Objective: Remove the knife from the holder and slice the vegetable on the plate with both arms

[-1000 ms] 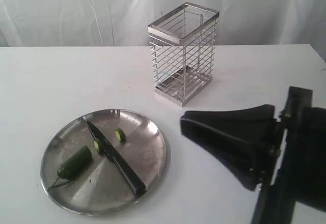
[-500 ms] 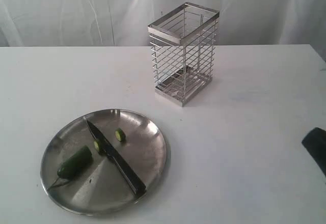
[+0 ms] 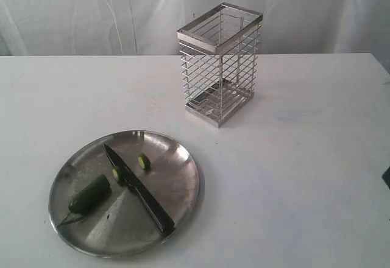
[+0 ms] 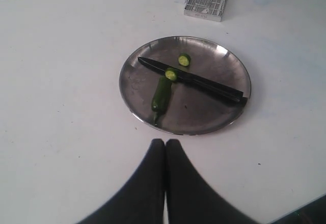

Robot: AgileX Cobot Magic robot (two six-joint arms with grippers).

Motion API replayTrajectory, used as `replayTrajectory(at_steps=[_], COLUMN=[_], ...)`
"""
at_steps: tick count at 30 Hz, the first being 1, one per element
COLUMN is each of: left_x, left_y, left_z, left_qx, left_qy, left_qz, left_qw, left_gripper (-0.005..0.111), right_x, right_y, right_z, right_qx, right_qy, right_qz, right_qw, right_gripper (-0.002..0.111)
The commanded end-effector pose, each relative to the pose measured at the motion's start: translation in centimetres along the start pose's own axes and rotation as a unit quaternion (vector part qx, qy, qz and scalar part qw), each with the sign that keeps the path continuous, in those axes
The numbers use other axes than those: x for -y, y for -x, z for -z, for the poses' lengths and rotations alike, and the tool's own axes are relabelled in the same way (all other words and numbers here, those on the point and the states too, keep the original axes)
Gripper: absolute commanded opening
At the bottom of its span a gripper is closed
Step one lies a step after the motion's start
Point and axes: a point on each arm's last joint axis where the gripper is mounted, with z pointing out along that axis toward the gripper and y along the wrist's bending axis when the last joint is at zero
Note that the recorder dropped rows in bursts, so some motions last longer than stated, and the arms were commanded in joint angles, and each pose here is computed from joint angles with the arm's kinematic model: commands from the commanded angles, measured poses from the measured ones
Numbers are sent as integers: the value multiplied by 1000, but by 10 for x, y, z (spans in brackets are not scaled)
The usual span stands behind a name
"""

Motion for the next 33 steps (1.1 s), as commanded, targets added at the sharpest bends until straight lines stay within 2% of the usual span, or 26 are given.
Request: replayTrajectory(at_steps=[1, 7, 29, 31, 33], left_x=[1, 1, 1, -1, -2], left_y=[-2, -2, -2, 2, 16], left_z=[0, 0, 0, -4, -19], left_qx=[-3, -3, -3, 25, 129], left_qy=[-3, -3, -3, 7, 12], left_qz=[4, 4, 4, 11, -12], left_qw=[1000, 1000, 1000, 1000, 992], left_gripper=[0, 0, 0, 0, 0], right_x=[4, 4, 4, 4, 4], right_y=[-10, -16, -16, -16, -16], right_z=[2, 4, 4, 4, 4], right_qx=[-45, -79, -79, -79, -79], right_qy=[-20, -20, -20, -20, -20], right_qz=[48, 66, 59, 59, 59], right_qw=[998, 994, 995, 995, 995], right_gripper=[0, 0, 0, 0, 0])
